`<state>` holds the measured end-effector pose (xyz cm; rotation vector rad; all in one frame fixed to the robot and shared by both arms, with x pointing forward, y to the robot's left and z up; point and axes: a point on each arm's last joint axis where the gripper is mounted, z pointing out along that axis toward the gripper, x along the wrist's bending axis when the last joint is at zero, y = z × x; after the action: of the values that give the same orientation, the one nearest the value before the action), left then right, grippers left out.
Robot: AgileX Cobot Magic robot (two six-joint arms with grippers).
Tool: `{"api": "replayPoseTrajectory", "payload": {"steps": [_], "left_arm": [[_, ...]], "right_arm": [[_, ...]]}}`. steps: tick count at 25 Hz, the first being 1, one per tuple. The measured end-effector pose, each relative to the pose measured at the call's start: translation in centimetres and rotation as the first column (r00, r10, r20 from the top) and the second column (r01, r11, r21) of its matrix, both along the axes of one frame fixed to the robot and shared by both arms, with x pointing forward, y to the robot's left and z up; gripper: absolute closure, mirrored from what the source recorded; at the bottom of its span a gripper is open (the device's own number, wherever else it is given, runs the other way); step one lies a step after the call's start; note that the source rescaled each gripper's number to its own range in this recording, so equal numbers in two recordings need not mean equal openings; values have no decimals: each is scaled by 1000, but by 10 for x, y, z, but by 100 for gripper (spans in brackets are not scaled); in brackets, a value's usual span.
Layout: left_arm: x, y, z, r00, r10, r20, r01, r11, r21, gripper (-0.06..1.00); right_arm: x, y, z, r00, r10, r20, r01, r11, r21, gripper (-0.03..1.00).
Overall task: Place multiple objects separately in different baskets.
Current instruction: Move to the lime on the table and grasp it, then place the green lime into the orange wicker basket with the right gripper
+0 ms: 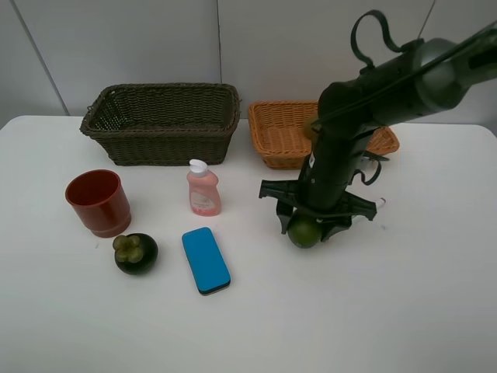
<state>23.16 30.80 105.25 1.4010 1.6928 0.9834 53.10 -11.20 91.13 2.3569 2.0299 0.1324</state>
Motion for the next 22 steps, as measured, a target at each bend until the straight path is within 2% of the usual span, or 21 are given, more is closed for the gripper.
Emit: {"api": "replayPoseTrajectory", "payload": {"steps": [4, 8, 10, 15, 18, 22], "left_arm": [[0, 0, 0, 1000, 0, 0, 0, 1000, 0, -5], [0, 0, 0, 1000, 0, 0, 0, 1000, 0, -5], [0, 0, 0, 1000, 0, 0, 0, 1000, 0, -5], [0, 0, 0, 1000, 0, 0, 0, 1000, 0, -5], [0, 0, 0, 1000, 0, 0, 0, 1000, 0, -5], [0, 0, 0, 1000, 0, 0, 0, 1000, 0, -5]], "right_arm": [[9, 0, 39, 998, 34, 57, -32, 999, -31, 41], [29, 4, 88, 984, 84, 157, -72, 994, -77, 41], [40, 7, 111, 964, 133, 230, -113, 989, -95, 41], [65, 14, 162, 869, 239, 433, -193, 970, -148, 41], [81, 18, 172, 830, 279, 483, -212, 959, -189, 41], [107, 17, 163, 822, 293, 489, -214, 954, -211, 41]]}}
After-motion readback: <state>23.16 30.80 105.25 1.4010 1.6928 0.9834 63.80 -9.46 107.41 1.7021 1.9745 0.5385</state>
